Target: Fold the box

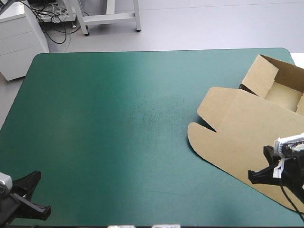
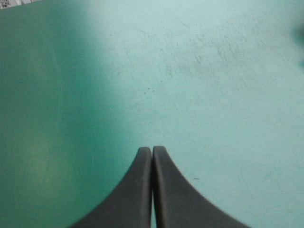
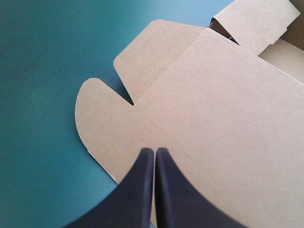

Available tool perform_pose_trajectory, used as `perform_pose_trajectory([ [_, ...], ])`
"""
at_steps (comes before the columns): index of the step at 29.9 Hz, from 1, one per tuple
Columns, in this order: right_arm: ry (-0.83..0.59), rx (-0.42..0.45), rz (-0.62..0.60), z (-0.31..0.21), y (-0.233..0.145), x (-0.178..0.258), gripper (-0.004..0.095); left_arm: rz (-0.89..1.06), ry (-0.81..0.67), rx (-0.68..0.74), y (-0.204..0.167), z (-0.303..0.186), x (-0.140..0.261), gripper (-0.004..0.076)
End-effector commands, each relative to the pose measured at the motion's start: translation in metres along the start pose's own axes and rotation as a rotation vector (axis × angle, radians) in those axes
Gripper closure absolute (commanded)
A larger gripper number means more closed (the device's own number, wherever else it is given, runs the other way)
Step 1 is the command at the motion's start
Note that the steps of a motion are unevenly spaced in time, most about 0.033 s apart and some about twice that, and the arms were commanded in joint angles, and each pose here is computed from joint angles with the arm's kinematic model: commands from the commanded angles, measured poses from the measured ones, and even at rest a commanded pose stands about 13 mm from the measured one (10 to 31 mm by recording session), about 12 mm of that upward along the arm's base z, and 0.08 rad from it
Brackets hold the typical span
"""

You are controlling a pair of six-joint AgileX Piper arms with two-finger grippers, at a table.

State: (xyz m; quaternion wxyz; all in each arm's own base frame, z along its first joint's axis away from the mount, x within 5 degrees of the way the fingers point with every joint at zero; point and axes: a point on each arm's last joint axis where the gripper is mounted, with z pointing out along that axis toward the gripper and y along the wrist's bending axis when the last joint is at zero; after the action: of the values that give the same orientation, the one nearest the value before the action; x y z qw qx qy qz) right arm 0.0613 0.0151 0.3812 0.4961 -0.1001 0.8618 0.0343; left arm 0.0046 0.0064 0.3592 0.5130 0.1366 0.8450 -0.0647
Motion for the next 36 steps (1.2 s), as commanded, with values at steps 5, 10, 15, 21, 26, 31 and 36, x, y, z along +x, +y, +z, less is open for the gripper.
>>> perform_pose_trajectory([
  [5, -0.128, 0.032, -0.078, -0.014, 0.006, 0.021, 0.0912, -0.005, -0.138, 0.012, 0.000, -0.003, 0.023, 0.0756],
  [10, -0.186, 0.047, -0.082, -0.018, 0.010, 0.042, 0.0913, -0.011, -0.132, 0.026, -0.002, 0.004, 0.039, 0.0756],
  [15, -0.235, 0.062, -0.088, -0.018, 0.013, 0.067, 0.0912, -0.012, -0.186, 0.028, -0.003, 0.008, 0.046, 0.0756],
  [21, -0.288, 0.075, -0.084, -0.018, 0.016, 0.089, 0.0912, -0.010, -0.191, 0.029, -0.003, 0.016, 0.058, 0.0756],
  [26, -0.332, 0.096, -0.078, -0.018, 0.017, 0.102, 0.0912, 0.024, -0.170, 0.027, -0.004, 0.024, 0.065, 0.0756],
  [31, -0.328, 0.129, -0.032, -0.013, 0.013, 0.105, 0.0912, 0.045, -0.213, 0.025, -0.004, 0.023, 0.062, 0.0756],
  [36, -0.333, 0.193, -0.009, -0.012, 0.007, 0.106, 0.0912, 0.049, -0.214, 0.025, -0.004, 0.026, 0.062, 0.0756],
])
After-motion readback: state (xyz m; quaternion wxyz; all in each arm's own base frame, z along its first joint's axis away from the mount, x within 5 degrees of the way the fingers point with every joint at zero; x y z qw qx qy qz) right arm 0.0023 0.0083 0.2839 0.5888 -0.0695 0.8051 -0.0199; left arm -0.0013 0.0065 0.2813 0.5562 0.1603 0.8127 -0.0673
